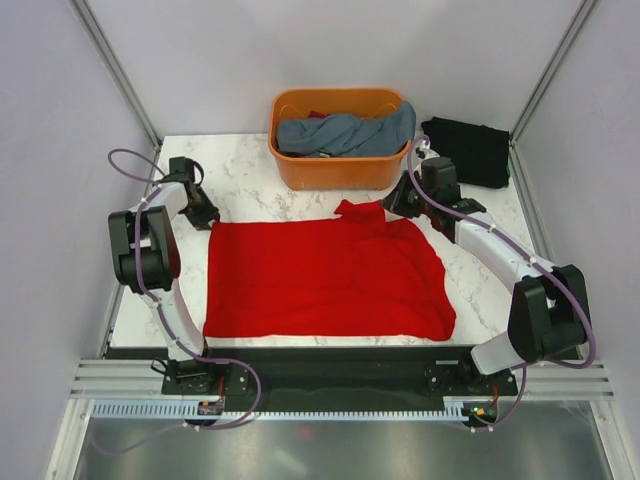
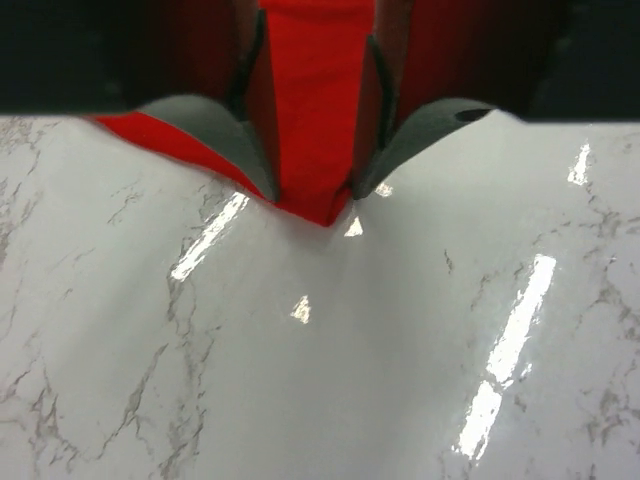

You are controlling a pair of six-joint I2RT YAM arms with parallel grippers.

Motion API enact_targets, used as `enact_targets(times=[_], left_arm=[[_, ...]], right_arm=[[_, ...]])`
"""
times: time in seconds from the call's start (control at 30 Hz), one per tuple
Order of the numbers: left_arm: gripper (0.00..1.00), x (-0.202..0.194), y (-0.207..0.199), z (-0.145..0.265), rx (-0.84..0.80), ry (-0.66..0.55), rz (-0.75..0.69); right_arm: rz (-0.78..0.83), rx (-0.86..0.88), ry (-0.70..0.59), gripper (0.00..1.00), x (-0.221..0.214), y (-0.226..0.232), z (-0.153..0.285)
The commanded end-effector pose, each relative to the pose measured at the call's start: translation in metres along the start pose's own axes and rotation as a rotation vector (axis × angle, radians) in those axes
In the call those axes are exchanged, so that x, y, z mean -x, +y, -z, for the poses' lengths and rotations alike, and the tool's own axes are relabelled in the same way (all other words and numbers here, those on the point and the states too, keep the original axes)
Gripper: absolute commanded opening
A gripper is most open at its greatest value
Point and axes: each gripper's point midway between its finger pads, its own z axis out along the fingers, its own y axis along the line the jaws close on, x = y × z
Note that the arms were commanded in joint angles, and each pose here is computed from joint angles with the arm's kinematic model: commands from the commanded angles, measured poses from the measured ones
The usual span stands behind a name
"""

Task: Fold and stack the t-shirts
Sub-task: Fold the tshirt

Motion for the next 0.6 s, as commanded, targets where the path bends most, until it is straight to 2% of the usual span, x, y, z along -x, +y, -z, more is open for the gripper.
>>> enact_targets(times=[0.0,0.03,0.07,0.13,0.17,0.27,0.57], left_arm=[[0.36,0.010,-0.012,-0.004,-0.054,-0.013,-0.039],[0.33,0.009,-0.012,-0.006,-0.055,-0.009,-0.038],[0.21,0.009,-0.011,-0.007,-0.055,-0.007,-0.037],[0.11,0.011,-0.014,-0.005,-0.066,-0.010,-0.038],[0.02,0.013,-0.016,-0.002,-0.074,-0.015,-0.044],[0.02,0.017,-0.023,0.012,-0.102,-0.025,-0.041],[0.02,0.023,-0.024,0.086,-0.144,-0.132,-0.035]], right_arm=[[0.033,0.025,-0.016,0.00,0.002,0.007,0.008],[0.030,0.021,-0.014,0.00,0.001,0.005,0.008],[0.030,0.020,-0.014,0.00,0.001,0.005,0.009],[0.029,0.017,-0.015,0.00,0.001,0.004,0.009],[0.032,0.017,-0.016,0.00,0.002,0.005,0.010],[0.043,0.019,-0.031,0.00,0.007,0.009,0.016],[0.089,0.008,-0.075,0.00,0.009,0.013,0.057]])
